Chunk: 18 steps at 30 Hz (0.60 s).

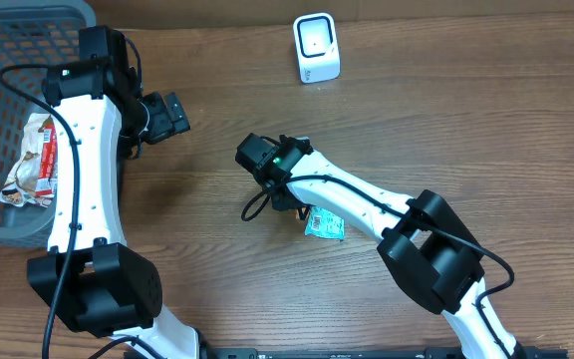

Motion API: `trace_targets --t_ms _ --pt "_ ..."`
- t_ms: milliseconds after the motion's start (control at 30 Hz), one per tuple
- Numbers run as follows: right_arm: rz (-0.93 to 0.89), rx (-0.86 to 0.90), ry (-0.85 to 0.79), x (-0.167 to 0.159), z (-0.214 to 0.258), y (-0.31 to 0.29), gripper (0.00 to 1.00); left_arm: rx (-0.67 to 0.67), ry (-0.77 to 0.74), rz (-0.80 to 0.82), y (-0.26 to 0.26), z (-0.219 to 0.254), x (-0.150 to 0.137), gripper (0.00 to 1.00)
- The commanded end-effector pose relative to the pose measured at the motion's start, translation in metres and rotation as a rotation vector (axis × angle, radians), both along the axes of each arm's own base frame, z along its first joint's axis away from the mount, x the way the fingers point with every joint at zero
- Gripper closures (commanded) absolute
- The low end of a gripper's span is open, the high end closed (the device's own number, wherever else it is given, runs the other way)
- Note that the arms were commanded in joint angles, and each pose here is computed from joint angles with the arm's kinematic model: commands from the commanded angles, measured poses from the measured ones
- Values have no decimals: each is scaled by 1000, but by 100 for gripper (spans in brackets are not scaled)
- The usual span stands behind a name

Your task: Scan the item barcode

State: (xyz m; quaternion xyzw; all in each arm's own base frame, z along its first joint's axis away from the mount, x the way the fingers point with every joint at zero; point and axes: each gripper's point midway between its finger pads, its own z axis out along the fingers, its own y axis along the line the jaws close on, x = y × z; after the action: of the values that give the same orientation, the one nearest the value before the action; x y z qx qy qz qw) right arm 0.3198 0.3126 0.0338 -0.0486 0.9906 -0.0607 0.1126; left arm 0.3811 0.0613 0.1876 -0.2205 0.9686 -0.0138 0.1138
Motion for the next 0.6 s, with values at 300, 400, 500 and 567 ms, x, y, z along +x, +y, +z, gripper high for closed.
trace_targets --t_ms 300,400,500,567 --pt "-2 112 -155 53 116 -9 36 16 -52 -14 1 18 1 0" --pt "-91 59 -150 74 115 -53 32 16 -52 -14 1 18 1 0" --pt "-201 17 -108 90 112 -105 32 16 -52 -14 1 18 1 0" --pt "-276 -14 -66 94 110 -142 34 16 -52 -14 1 18 1 0"
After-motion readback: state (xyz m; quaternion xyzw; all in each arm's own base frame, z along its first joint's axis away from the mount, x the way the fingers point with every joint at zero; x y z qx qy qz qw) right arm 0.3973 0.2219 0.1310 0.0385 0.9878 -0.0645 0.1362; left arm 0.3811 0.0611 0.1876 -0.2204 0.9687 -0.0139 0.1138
